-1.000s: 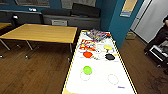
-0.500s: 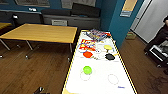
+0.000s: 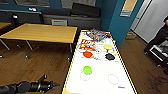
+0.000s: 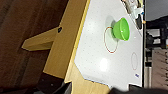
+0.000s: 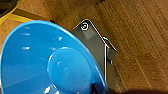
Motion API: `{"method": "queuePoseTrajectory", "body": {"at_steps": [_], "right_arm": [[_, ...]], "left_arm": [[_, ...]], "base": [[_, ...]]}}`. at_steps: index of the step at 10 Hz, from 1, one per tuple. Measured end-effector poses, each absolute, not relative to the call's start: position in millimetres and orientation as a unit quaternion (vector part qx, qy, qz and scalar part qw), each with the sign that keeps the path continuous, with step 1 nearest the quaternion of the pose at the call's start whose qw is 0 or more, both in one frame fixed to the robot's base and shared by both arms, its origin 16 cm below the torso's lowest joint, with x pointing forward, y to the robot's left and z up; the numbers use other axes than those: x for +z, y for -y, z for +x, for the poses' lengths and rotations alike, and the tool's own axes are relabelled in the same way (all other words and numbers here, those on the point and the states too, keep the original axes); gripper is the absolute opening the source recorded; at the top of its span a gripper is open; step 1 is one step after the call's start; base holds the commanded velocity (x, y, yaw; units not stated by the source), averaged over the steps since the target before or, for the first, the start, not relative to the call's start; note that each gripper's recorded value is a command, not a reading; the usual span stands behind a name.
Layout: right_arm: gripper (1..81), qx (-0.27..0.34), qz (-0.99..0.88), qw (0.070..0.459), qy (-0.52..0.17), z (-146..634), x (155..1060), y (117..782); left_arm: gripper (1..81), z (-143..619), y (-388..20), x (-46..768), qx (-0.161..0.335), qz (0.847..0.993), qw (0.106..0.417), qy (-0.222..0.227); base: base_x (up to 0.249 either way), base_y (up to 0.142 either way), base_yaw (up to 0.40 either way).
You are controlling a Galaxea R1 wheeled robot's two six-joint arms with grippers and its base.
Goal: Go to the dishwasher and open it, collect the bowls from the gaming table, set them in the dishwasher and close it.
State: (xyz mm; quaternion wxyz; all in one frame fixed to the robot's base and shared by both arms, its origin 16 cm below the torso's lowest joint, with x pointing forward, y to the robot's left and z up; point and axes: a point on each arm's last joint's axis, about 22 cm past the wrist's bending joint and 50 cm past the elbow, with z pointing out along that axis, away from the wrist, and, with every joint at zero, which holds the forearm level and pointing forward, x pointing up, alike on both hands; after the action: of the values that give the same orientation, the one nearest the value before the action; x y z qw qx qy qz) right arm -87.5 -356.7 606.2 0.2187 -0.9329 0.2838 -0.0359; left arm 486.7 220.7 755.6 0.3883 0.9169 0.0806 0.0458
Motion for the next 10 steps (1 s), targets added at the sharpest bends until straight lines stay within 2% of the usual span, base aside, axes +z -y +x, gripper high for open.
{"method": "queuePoseTrajectory", "body": {"at_steps": [2,4,5,7,10], "right_arm": [[1.0,-0.035,-0.932,0.219,-0.286,-85,605,356],[1.0,-0.038,-0.931,0.224,-0.286,-72,601,352],[1.0,-0.033,-0.931,0.228,-0.284,-69,599,348],[1.0,-0.031,-0.929,0.234,-0.285,-68,598,340],[1.0,-0.031,-0.929,0.234,-0.285,-68,598,340]], "left_arm": [[81.1,501,-245,744,0.038,0.921,0.365,-0.131],[81.1,510,-258,739,0.028,0.916,0.355,-0.185],[81.1,514,-260,739,0.028,0.915,0.354,-0.193],[81.1,530,-245,747,0.041,0.915,0.361,-0.174],[81.1,537,-192,749,0.036,0.911,0.386,-0.138]], "base": [[0.0,0.0,0.0],[0.0,0.0,0.0],[0.0,0.0,0.0],[0.0,0.0,0.0],[0.0,0.0,0.0]]}}
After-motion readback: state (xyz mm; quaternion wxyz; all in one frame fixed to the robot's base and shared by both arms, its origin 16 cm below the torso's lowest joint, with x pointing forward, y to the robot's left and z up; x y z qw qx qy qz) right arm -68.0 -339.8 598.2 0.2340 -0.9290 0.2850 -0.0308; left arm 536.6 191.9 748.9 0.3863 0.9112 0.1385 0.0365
